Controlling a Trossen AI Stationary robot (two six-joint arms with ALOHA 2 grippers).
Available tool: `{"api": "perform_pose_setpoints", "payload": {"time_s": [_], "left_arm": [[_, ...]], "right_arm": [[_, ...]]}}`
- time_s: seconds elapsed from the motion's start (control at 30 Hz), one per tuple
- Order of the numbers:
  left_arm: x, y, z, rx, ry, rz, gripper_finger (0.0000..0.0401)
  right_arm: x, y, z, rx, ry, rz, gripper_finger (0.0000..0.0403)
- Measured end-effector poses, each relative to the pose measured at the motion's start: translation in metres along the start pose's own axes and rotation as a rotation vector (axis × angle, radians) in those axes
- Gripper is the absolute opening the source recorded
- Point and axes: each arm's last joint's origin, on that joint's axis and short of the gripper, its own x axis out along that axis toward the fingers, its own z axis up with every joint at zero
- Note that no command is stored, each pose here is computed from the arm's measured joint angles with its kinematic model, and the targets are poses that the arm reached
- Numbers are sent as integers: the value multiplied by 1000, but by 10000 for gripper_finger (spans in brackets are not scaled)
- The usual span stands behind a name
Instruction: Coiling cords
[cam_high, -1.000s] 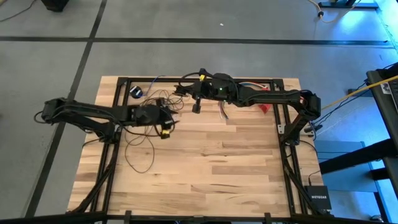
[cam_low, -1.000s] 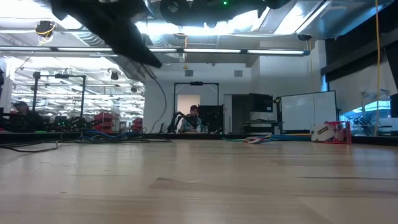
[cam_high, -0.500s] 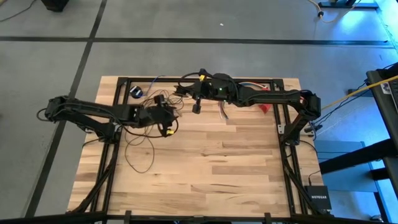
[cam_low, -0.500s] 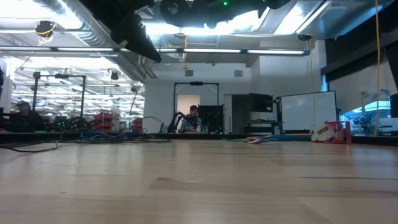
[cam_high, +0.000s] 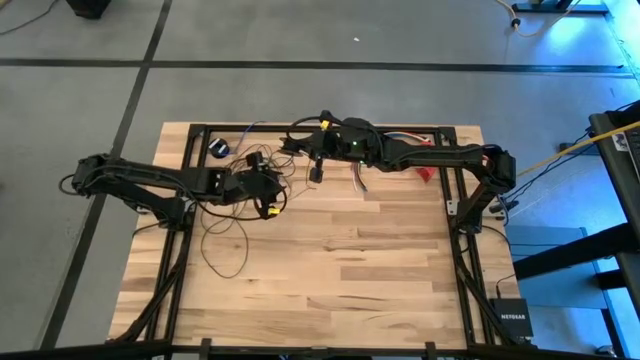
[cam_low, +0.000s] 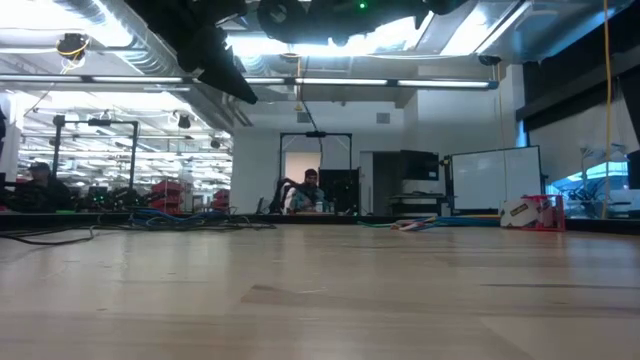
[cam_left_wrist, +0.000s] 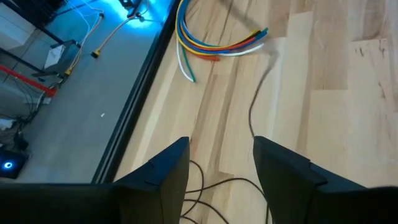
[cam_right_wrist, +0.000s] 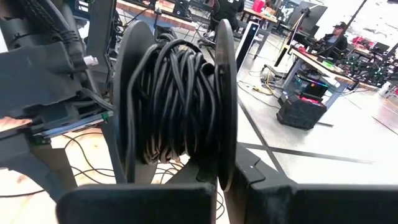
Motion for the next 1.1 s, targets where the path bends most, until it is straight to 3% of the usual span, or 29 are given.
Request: {"api": "perform_pose_setpoints", "payload": {"time_s": [0.37,0.5,0.6,0.77,0.87,1.1], "left_arm": [[0,0,3,-12,-25,-1,172],[4,-5,13,-45,-252,-98,172],[7,-9,11,-46,-385,-98,172],[12,-2,11,-179,-477,-57,172],[23,2,9,-259,-466,-46,172],[47,1,8,-318,-474,-65,172]], "right_arm": [[0,0,0,0,0,0,10],[0,0,0,0,0,0,10],[0,0,0,0,1,0,10],[0,0,-1,0,6,2,10],[0,0,0,0,0,0,10],[0,0,0,0,-1,-1,10]]}}
